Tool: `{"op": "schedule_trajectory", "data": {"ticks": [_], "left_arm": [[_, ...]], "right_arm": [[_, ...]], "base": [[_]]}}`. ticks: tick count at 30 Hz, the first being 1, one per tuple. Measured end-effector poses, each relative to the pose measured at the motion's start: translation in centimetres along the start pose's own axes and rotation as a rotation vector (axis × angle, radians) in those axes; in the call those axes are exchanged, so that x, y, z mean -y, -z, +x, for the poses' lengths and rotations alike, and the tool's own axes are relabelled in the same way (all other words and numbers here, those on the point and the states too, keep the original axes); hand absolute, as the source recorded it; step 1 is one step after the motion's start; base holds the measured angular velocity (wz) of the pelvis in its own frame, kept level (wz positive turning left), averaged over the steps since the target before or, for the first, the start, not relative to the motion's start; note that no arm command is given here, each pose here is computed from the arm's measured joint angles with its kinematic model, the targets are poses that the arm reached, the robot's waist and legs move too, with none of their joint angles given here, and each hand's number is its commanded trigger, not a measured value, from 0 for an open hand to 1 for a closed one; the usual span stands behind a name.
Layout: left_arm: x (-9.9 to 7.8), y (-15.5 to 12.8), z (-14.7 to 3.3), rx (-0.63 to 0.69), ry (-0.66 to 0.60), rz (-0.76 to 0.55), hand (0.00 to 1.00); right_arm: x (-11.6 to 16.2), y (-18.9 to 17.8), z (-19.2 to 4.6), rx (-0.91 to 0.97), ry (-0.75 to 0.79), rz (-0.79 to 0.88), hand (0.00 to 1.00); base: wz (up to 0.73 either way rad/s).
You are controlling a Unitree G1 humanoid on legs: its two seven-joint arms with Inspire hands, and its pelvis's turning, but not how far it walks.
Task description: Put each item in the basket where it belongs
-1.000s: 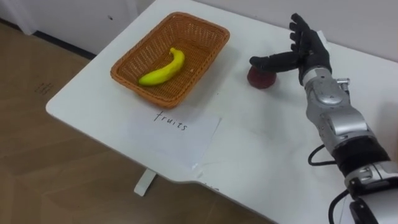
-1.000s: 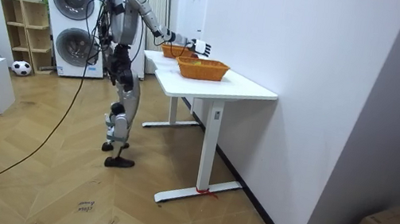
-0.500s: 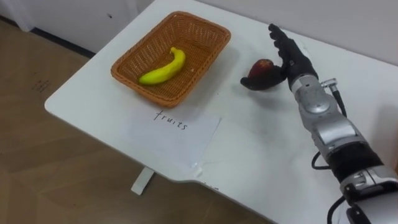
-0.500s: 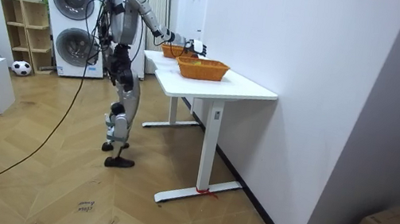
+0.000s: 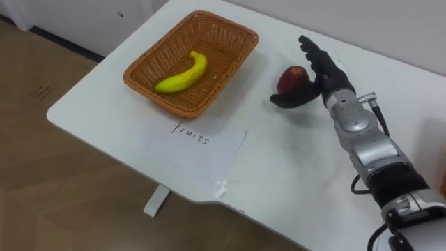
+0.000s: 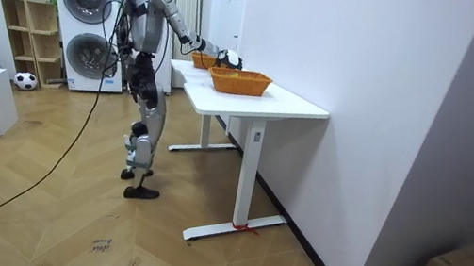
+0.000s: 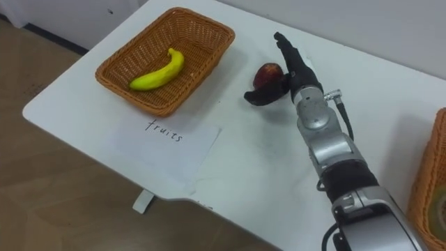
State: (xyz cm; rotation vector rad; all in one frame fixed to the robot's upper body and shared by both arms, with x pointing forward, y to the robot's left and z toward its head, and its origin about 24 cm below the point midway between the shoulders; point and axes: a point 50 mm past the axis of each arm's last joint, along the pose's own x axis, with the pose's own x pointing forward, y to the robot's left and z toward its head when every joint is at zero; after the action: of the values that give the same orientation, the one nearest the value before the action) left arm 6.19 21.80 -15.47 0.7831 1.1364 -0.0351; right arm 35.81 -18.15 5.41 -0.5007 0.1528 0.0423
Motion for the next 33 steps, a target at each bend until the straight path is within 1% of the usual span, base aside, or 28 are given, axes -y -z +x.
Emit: {"op": "schedule_trajectory", "data": {"ticks": [7, 17, 22, 26, 33], "left_arm": [[-0.3, -0.5, 0.2, 0.015, -0.007, -0.003, 0.00], [-0.4, -0.8, 0.3, 0.022, -0.019, -0.005, 0.00], [-0.3, -0.6, 0.2, 0.014, -0.023, -0.002, 0.00], [-0.2, -0.4, 0.2, 0.007, -0.025, -0.001, 0.00], [-0.1, 0.0, 0.1, -0.003, -0.031, 0.001, 0.00]], "right_arm": [[0.1, 1.4, -0.1, -0.060, -0.008, -0.007, 0.00], [0.2, 1.8, -0.1, -0.076, 0.002, 0.033, 0.00], [0.9, 1.8, 0.0, -0.083, 0.025, 0.061, 0.00], [1.9, 1.3, 0.4, -0.073, 0.050, 0.090, 0.00], [2.5, 1.2, 0.4, -0.056, 0.063, 0.089, 0.00]], "base": [[0.00], [0.00], [0.01], [0.05], [0.01]]}}
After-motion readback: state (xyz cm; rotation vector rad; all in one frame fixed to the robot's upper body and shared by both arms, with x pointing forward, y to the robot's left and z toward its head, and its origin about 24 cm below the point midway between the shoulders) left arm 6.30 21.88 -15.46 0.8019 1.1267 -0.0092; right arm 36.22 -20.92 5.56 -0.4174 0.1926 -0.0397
